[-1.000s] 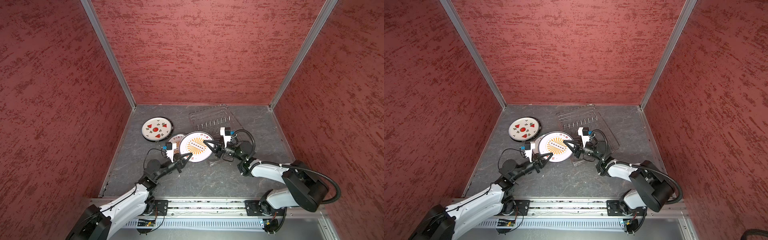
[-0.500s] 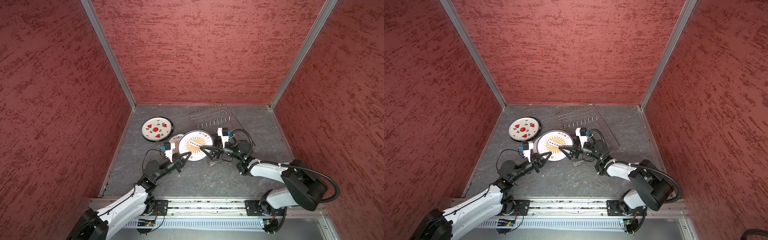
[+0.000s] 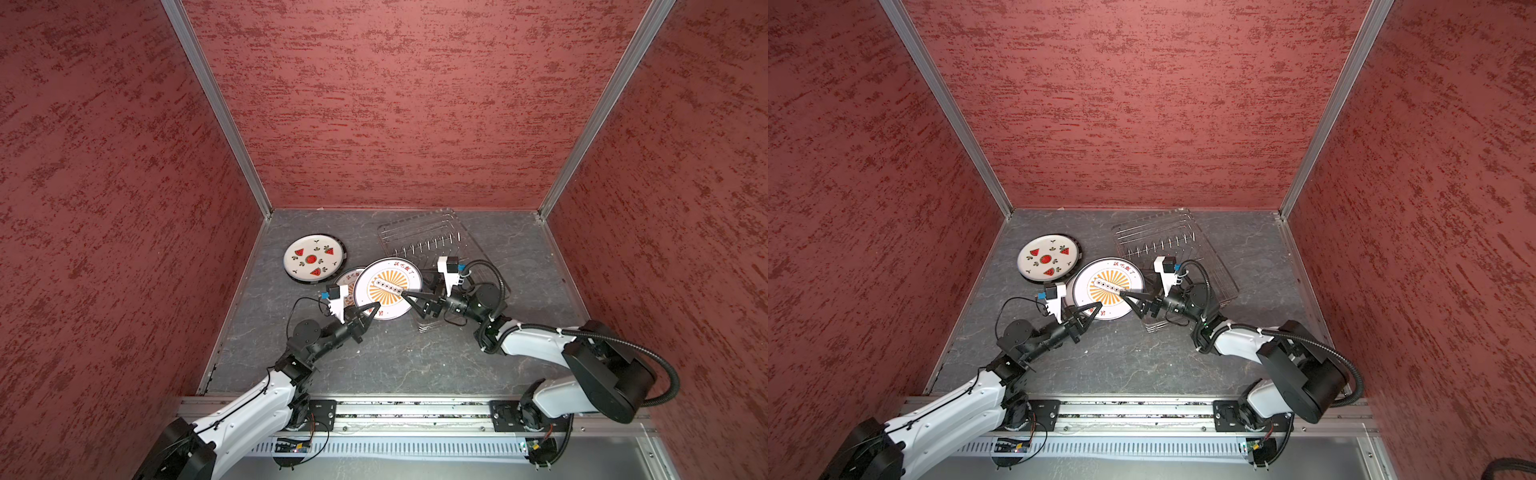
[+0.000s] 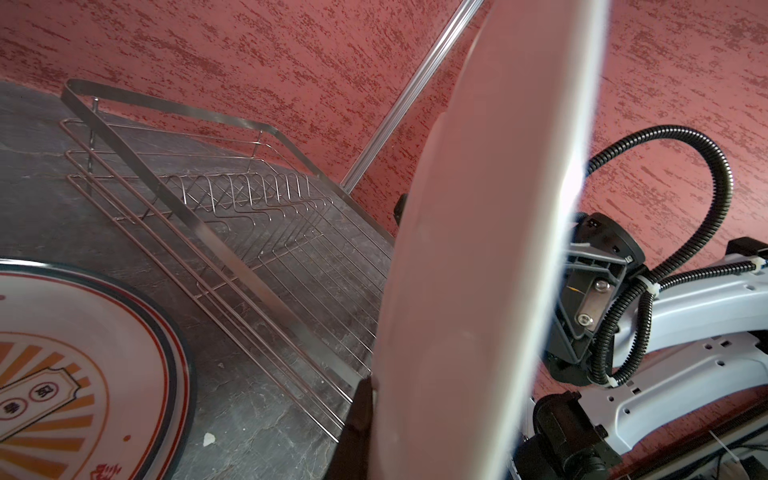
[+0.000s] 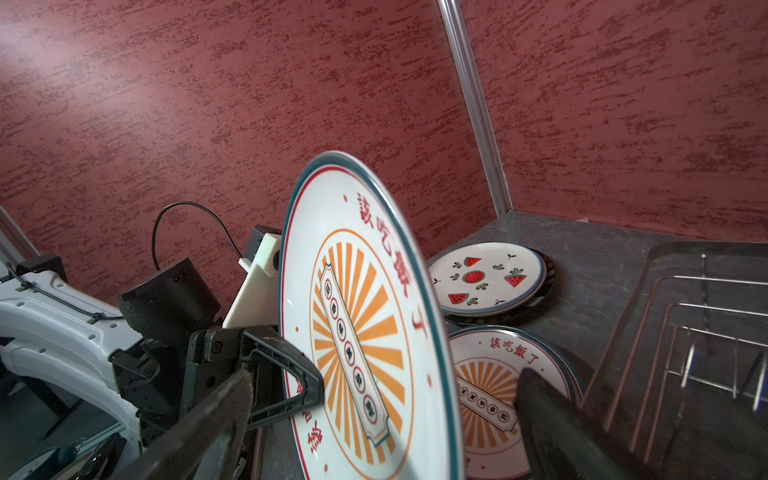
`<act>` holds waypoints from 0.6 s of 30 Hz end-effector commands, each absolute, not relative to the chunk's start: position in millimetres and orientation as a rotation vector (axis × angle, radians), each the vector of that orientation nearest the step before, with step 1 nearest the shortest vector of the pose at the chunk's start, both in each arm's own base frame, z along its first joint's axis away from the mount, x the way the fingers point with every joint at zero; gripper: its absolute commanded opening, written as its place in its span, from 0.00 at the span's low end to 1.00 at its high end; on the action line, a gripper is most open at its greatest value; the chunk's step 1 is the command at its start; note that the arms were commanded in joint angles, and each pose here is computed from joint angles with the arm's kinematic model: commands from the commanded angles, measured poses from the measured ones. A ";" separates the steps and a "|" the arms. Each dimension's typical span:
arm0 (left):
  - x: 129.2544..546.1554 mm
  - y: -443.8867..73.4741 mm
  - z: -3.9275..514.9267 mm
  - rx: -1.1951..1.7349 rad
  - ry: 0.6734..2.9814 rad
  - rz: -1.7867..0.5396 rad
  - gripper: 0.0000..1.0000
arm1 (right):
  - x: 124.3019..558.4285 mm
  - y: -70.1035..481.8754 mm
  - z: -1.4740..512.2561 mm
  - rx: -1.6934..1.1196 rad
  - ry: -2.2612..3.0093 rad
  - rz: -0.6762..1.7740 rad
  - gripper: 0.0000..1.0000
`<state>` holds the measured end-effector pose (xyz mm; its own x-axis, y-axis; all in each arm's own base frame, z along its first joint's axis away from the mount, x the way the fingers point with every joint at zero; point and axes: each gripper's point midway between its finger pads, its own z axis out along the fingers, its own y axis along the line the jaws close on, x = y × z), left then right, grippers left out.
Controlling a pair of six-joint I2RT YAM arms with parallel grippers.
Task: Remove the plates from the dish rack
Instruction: 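Lower the plate with the left gripper onto the sunburst stack while the right gripper releases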
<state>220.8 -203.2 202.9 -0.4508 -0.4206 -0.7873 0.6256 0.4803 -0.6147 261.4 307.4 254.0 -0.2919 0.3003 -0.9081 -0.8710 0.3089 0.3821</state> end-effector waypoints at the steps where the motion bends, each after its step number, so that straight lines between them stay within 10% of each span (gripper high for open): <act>1: 224.2 -191.8 213.4 0.113 1.577 -1.187 0.00 | 262.9 300.1 271.5 -0.529 1.347 1.230 0.99; 18: 250.0 -144.5 186.1 -0.262 1.687 -1.135 0.00 | 283.7 324.6 253.4 -0.539 1.463 1.192 0.99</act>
